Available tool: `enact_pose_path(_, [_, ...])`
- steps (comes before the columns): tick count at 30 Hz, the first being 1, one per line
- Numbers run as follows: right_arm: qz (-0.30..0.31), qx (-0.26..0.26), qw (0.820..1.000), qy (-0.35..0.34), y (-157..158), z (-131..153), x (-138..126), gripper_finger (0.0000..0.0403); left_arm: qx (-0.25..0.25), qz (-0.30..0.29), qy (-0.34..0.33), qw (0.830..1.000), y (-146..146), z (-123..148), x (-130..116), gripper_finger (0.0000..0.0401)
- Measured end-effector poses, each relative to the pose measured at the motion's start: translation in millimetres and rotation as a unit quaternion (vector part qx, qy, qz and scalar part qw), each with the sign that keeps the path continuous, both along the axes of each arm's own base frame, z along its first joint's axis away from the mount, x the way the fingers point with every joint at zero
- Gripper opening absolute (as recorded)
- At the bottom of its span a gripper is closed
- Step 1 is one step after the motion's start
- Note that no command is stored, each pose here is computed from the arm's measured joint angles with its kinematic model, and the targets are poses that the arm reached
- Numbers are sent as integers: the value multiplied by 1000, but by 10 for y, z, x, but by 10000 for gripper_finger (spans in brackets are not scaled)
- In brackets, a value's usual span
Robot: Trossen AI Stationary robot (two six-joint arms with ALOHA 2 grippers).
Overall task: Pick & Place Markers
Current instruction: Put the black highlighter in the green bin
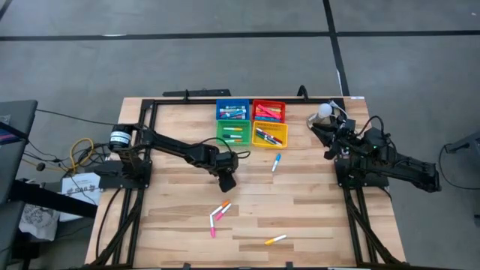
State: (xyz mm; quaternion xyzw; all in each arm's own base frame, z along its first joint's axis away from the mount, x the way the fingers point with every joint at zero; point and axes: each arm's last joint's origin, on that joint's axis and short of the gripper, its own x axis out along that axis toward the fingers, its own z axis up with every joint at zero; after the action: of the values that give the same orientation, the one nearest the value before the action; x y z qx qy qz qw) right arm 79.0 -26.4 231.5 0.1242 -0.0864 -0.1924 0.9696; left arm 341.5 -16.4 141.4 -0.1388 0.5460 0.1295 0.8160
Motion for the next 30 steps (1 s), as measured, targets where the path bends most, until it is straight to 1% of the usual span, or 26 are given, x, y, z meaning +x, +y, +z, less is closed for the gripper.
enact_pose_path(7, [0, 0, 1000, 0, 0, 0, 0, 87, 1, 1, 8, 1000, -2, -120, 40, 167])
enact_pose_path(10, [0, 0, 1000, 0, 0, 0, 0, 87, 12, 1, 12, 1000, -24, -165, 51, 167])
enact_pose_path(12, [0, 0, 1000, 0, 0, 0, 0, 87, 30, 2, 11, 999, -55, -174, 52, 162])
enact_pose_path(14, [0, 0, 1000, 0, 0, 0, 0, 87, 41, 2, 10, 999, -83, -176, 49, 152])
enact_pose_path(16, [0, 0, 1000, 0, 0, 0, 0, 87, 40, 0, 10, 999, -94, -179, 49, 137])
enact_pose_path(22, [0, 0, 1000, 0, 0, 0, 0, 87, 41, -3, 10, 999, -120, -186, 48, 75])
enact_pose_path(25, [0, 0, 1000, 0, 0, 0, 0, 87, 40, -4, 11, 999, -120, -190, 46, 50])
enact_pose_path(27, [0, 0, 1000, 0, 0, 0, 0, 87, 36, -5, 11, 999, -120, -191, 46, 43])
enact_pose_path(30, [0, 0, 1000, 0, 0, 0, 0, 87, 33, -6, 9, 999, -119, -188, 47, 49])
